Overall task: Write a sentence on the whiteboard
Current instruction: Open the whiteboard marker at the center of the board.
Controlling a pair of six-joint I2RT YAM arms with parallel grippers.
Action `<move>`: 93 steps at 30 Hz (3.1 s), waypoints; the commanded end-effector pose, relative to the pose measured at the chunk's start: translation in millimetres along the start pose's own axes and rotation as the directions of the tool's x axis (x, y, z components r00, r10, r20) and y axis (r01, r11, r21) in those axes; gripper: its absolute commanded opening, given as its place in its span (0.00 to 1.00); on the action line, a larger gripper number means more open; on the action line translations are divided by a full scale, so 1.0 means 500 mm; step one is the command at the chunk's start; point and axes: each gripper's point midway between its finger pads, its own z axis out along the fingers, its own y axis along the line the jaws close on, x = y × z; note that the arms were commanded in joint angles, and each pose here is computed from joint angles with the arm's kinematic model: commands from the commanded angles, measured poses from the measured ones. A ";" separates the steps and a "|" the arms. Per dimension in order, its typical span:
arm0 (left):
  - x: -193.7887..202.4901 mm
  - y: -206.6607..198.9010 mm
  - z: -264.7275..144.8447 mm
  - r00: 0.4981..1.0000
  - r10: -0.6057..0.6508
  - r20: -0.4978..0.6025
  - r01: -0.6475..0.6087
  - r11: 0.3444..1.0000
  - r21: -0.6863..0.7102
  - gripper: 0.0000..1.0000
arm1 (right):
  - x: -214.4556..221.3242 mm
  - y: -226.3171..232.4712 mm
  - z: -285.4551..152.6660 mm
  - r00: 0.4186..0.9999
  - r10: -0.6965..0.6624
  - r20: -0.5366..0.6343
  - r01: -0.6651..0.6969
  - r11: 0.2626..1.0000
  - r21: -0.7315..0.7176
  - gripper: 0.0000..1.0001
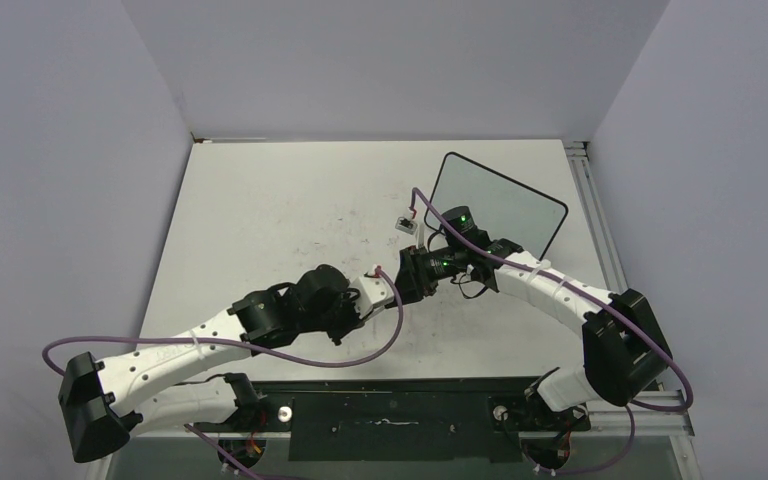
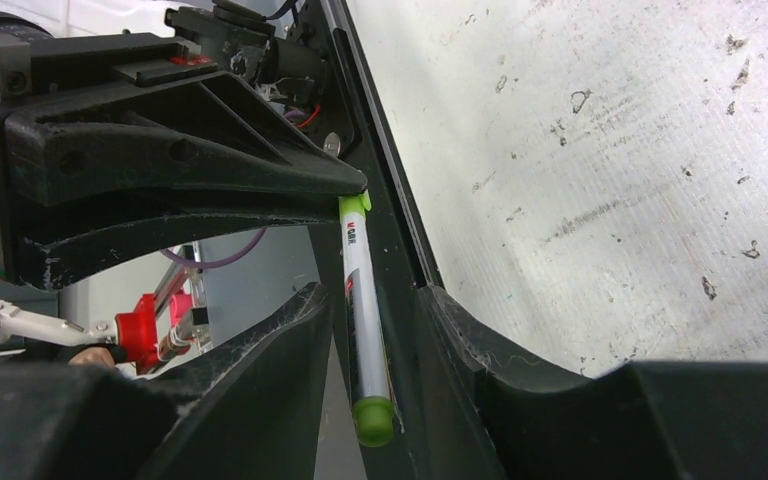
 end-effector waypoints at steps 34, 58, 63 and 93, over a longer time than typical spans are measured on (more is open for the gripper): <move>-0.195 0.126 -0.195 0.732 -0.382 0.565 0.309 0.924 0.225 0.97 | -0.203 0.103 -0.104 0.784 -0.224 0.579 0.230 0.971 0.064 0.05; -0.224 0.132 -0.242 0.605 -0.606 0.516 0.264 0.764 0.588 0.84 | -0.244 0.237 -0.109 0.677 -0.297 0.674 0.460 0.885 -0.072 0.05; -0.224 0.134 -0.241 0.603 -0.609 0.515 0.269 0.763 0.588 0.74 | -0.241 0.228 -0.091 0.694 -0.322 0.644 0.458 0.887 -0.050 0.05; -0.223 0.147 -0.246 0.592 -0.610 0.526 0.284 0.770 0.572 0.14 | -0.219 0.220 -0.073 0.723 -0.363 0.588 0.468 0.883 -0.030 0.05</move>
